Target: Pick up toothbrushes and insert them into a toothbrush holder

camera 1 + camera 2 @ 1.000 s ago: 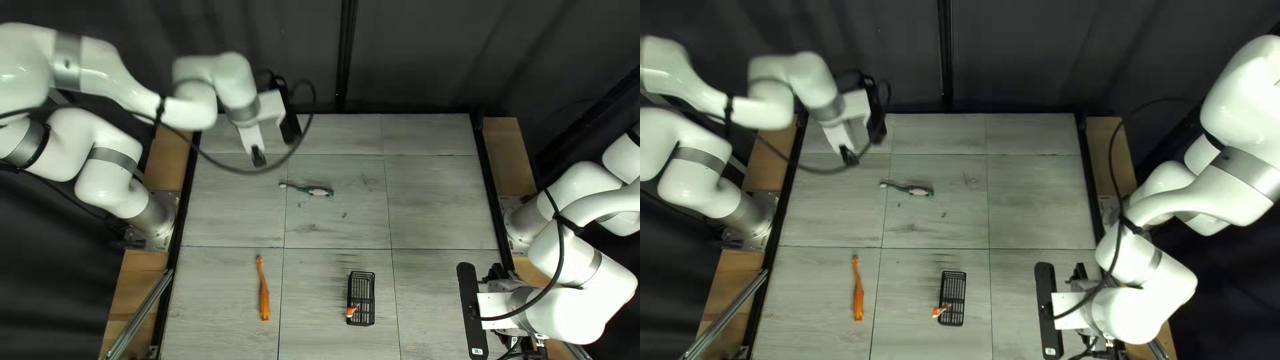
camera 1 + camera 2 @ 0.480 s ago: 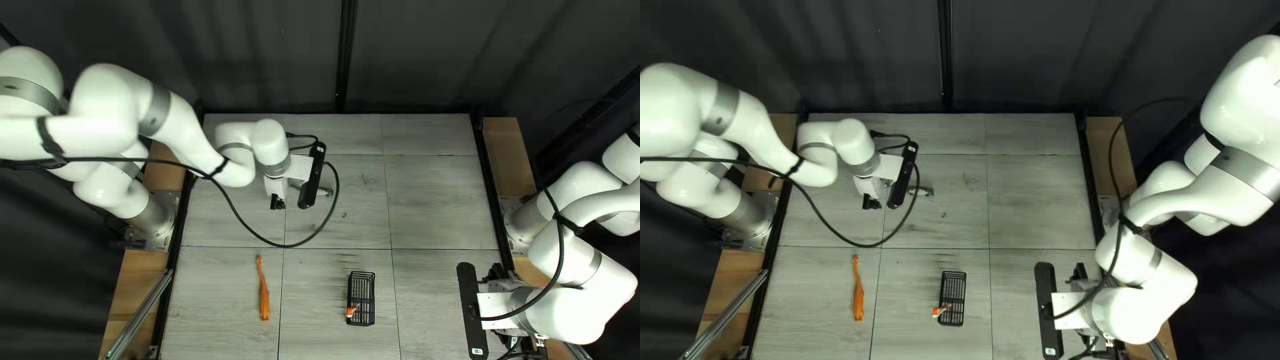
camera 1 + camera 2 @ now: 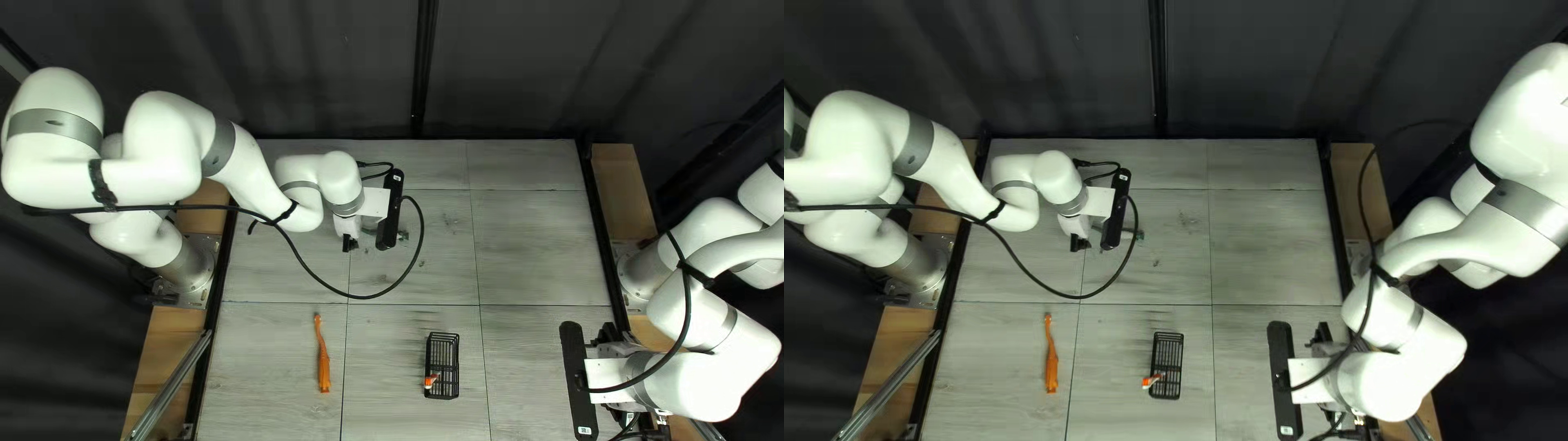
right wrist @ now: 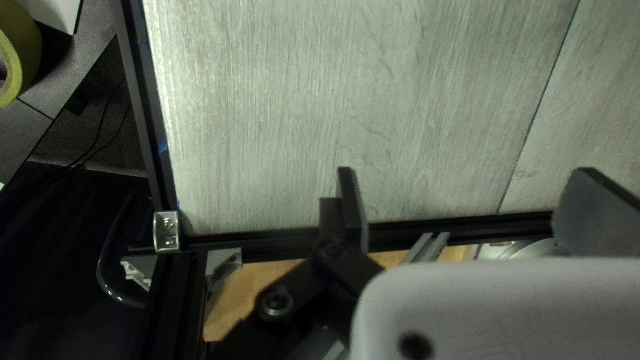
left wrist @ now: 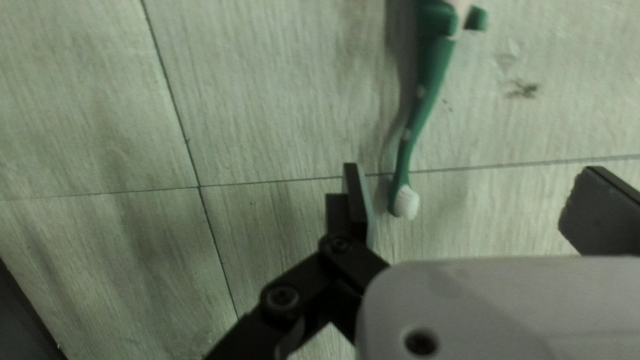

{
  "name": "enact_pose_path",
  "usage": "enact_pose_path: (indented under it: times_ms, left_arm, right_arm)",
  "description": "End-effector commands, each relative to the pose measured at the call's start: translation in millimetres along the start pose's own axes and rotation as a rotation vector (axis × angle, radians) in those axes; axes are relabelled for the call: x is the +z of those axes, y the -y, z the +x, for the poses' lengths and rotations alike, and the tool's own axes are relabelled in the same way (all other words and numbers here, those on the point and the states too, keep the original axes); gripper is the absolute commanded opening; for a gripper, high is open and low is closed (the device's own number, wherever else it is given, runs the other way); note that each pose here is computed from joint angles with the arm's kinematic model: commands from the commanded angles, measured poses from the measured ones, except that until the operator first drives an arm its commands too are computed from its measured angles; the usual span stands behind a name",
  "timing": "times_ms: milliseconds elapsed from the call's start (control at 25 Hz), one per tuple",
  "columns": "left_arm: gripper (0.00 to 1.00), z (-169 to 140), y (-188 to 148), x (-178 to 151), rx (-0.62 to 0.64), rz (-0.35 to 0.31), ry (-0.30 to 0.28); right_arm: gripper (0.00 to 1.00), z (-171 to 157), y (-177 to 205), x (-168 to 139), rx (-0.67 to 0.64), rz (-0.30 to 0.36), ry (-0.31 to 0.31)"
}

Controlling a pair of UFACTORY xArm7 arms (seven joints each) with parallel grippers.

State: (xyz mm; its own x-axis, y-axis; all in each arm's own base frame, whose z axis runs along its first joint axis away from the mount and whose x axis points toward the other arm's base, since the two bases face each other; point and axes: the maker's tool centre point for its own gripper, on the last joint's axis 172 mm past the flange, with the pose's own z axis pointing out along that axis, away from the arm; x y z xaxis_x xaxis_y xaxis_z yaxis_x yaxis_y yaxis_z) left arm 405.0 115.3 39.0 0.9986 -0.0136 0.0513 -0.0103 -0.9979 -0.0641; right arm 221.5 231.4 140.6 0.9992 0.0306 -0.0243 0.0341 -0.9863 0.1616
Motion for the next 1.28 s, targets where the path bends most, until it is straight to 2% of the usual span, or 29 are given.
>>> enact_pose_path:
  times_ms: [40, 320, 600, 1000, 1080, 1120, 1160, 1200, 1280]
  left_arm:
    - [1.00, 27.2, -3.6, -2.5, -0.004, 0.011, -0.009]
    - [1.00, 75.0, -10.0, -1.5, -0.002, 0.002, -0.035]
    - [1.00, 85.9, -15.9, 16.5, -0.001, -0.008, -0.064]
    - [1.00, 84.9, -6.3, 31.1, -0.017, 0.002, -0.060]
    - [0.94, 83.7, -5.2, 33.1, -0.020, 0.001, -0.054]
    - [0.84, 83.4, -4.9, 33.1, -0.020, 0.001, -0.052]
    - [0.60, 82.8, -4.8, 33.1, -0.019, 0.003, -0.052]
    - [0.00, 81.7, -5.3, 33.0, -0.015, 0.008, -0.051]
    - [0.00, 80.7, -5.9, 32.9, -0.002, 0.016, -0.052]
  right_arm:
    - [1.00, 0.0, 0.0, 0.0, 0.000, 0.000, 0.000]
    - [1.00, 0.0, 0.0, 0.0, 0.000, 0.000, 0.000]
    - [1.00, 0.0, 0.0, 0.0, 0.000, 0.000, 0.000]
    - [1.00, 0.0, 0.0, 0.0, 0.000, 0.000, 0.000]
    - [1.00, 0.0, 0.0, 0.0, 0.000, 0.000, 0.000]
    - [1.00, 0.0, 0.0, 0.0, 0.000, 0.000, 0.000]
    - [1.00, 0.0, 0.0, 0.0, 0.000, 0.000, 0.000]
    - [1.00, 0.0, 0.0, 0.0, 0.000, 0.000, 0.000]
    - [1.00, 0.0, 0.0, 0.0, 0.000, 0.000, 0.000]
